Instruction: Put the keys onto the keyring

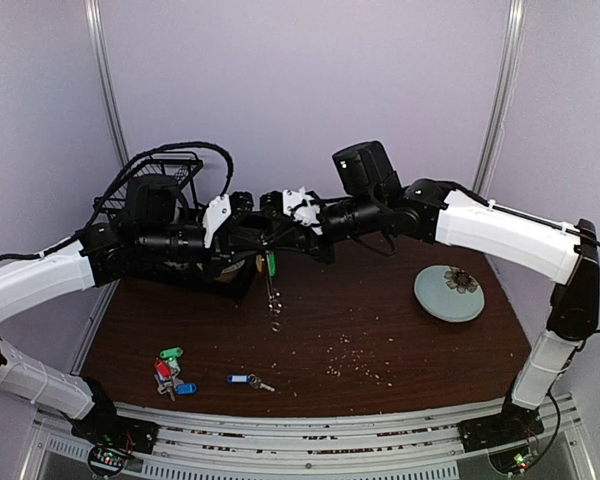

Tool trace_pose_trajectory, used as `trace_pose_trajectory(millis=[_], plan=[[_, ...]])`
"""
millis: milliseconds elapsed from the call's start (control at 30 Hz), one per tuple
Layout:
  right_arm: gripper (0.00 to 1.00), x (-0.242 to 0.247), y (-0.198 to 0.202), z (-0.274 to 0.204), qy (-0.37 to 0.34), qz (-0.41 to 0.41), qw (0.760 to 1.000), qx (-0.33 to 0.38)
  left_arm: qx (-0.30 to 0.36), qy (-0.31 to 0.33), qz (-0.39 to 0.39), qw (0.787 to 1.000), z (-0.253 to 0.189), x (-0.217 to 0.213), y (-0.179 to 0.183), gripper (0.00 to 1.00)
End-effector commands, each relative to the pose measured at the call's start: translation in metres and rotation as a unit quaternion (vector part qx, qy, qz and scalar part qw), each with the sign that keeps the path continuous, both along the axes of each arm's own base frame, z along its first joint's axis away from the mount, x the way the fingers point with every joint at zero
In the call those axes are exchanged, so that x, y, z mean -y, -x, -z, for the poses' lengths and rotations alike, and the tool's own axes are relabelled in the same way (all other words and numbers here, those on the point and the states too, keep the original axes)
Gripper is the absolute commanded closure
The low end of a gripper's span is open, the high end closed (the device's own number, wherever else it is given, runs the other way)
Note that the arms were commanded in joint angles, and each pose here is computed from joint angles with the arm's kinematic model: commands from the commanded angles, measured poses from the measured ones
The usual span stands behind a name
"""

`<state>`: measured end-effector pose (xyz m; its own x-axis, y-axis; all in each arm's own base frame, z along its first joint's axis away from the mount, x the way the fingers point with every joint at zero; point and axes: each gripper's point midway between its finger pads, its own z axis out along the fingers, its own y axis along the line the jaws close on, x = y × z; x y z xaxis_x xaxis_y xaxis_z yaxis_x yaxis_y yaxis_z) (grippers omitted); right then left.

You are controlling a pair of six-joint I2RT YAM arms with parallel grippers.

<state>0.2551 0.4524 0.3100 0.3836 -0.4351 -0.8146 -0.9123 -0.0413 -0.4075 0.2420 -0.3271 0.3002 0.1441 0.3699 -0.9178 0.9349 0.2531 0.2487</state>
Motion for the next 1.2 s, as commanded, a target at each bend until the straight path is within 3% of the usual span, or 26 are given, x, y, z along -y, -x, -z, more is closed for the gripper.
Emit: trace_pose_trajectory(millis=[0,400,733,900,933,1033,1167], plan=[[0.92,-0.003,-0.003,-0.002,0.005,0.006,1.0,0.012,0.047,0.043,0.012,0.998,-0.041,0.001,0.003,1.0],[0.88,-0.004,0.008,0.005,0.015,-0.024,1.0,0.001,0.05,0.045,0.014,0.998,-0.042,0.001,0.004,1.0],[1.0,-0.007,0.007,-0.001,0.003,-0.02,1.0,-0.01,0.051,0.047,0.022,0.997,-0.042,0.002,0.007,1.0],[1.0,-0.008,0.005,-0.016,-0.028,-0.009,0.999,-0.019,0.047,0.048,0.024,0.997,-0.041,0.003,0.007,1.0],[1.0,-0.008,0.004,-0.02,-0.041,-0.002,0.999,-0.027,0.046,0.049,0.021,0.998,-0.042,0.002,0.007,0.98],[1.0,-0.004,0.005,-0.037,-0.095,0.006,0.994,-0.051,0.049,0.048,0.008,0.998,-0.042,-0.001,0.004,0.76],[1.0,0.005,0.023,-0.061,-0.177,-0.01,0.98,-0.095,0.066,0.046,-0.014,0.997,-0.044,-0.007,-0.001,0.73]])
